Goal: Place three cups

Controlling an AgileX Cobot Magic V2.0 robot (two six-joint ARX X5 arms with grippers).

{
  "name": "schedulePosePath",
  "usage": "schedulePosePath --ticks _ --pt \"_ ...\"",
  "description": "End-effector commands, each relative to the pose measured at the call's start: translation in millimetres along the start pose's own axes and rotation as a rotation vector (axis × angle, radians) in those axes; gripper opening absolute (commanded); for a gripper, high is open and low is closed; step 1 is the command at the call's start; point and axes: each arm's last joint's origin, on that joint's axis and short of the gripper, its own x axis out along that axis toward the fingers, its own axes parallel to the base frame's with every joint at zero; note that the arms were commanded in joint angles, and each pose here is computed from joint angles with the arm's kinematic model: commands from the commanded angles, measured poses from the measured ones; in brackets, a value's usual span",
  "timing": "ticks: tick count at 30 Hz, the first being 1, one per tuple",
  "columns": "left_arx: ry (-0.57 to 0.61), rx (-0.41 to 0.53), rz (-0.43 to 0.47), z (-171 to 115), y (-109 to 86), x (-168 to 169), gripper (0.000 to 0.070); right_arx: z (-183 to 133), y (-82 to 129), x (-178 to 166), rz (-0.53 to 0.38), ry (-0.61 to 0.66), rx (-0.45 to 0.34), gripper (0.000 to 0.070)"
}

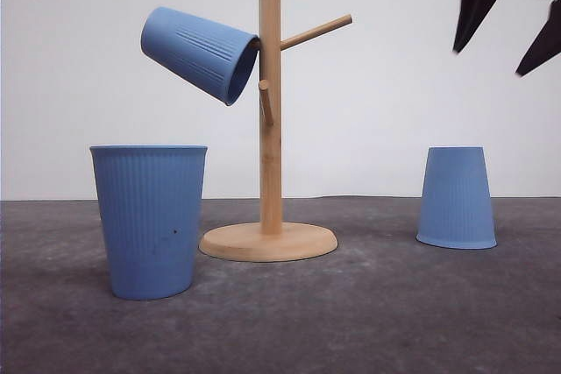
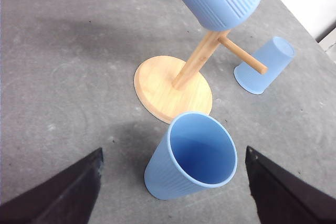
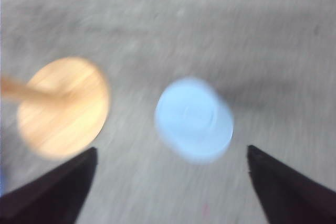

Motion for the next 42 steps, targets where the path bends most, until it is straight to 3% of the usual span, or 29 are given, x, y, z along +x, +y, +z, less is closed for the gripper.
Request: schedulePosePath --ticks 1,11,20,25,28,36,42 --pt "-0.014 0.003 -0.003 3.9 -1.6 -1.0 0.0499 8.3 -4.7 16.3 -0.003 0.000 -0.024 0.0662" --pt "-0.013 -0.018 -0.003 3.8 -1.6 -1.0 0.0499 9.0 -24.8 86.0 0.001 0.085 -0.018 0.0675" --pt "-0.017 -0.019 0.020 4.0 -0.8 -0.9 0.0499 0.6 -14.8 123.7 -0.002 0.157 -0.055 0.0671" --pt "-0.019 -0.019 0.028 4.0 -0.6 -0.9 0.0499 -3.1 -10.3 137.0 -0.069 0.176 -0.074 0.0555" --pt "-0.021 -0.019 0.034 4.0 -0.5 -1.0 0.0499 -3.5 -9.9 138.1 -0.074 0.177 -0.061 0.0534" --pt "-0.022 -0.019 0.038 4.1 -0.3 -0.9 0.0499 -6.2 -12.4 136.8 -0.095 0.206 -0.042 0.0379" --pt "-0.022 -0.019 0.038 4.1 -0.3 -0.9 0.0499 -3.5 -7.9 120.7 -0.089 0.195 -0.045 0.0368"
